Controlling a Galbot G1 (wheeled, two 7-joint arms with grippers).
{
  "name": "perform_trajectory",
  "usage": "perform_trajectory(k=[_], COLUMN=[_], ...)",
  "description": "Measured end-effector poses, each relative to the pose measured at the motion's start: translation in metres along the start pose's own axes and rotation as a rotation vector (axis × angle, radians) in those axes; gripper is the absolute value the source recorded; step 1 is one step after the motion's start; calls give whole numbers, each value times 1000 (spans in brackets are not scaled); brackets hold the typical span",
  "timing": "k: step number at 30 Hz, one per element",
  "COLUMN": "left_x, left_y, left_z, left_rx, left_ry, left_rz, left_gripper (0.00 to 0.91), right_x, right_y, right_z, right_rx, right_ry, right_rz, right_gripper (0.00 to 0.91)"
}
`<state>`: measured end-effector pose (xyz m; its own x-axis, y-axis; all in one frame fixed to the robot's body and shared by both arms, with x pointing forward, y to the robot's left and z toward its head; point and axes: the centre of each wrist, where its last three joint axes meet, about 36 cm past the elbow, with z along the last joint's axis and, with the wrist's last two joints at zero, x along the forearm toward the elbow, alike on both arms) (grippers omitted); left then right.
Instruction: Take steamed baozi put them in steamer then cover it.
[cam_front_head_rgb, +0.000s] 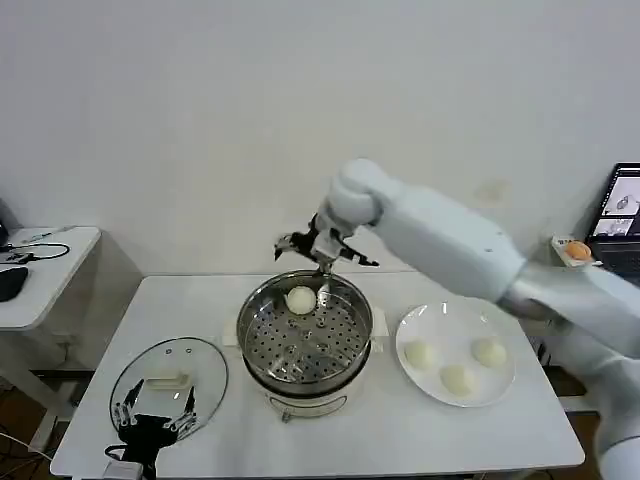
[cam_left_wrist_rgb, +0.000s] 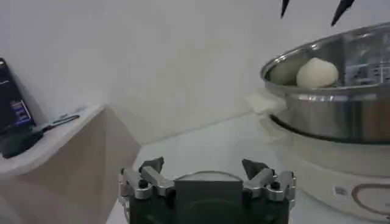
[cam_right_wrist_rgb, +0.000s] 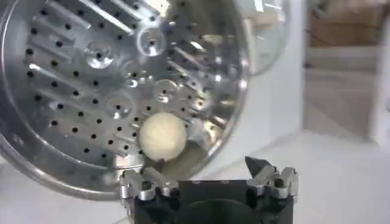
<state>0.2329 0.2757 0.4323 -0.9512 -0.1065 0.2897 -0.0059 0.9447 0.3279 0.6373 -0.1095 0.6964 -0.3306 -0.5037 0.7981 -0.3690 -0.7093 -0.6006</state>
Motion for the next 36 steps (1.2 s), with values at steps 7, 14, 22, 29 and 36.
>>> perform_trajectory(k=[7, 14, 22, 29, 36], left_x=[3, 1, 1, -1, 1], left_y=[-1, 2, 1, 0, 0], left_z=[-8, -12, -14, -13, -10], left_rx=[-5, 0, 10, 15, 15], left_ry=[-21, -33, -36, -31, -19], left_rz=[20, 20, 20, 16, 12], left_gripper=[907, 907, 907, 907, 907], right_x=[59, 94, 92, 51, 5], right_y=[64, 130, 185, 220, 246], right_z=[34, 62, 77, 81, 79], right_rx=[-325, -590, -797, -907, -991], right_ry=[70, 152, 202, 207, 169], right_rz=[27, -5, -74, -164, -255], right_gripper=[907, 907, 907, 907, 907])
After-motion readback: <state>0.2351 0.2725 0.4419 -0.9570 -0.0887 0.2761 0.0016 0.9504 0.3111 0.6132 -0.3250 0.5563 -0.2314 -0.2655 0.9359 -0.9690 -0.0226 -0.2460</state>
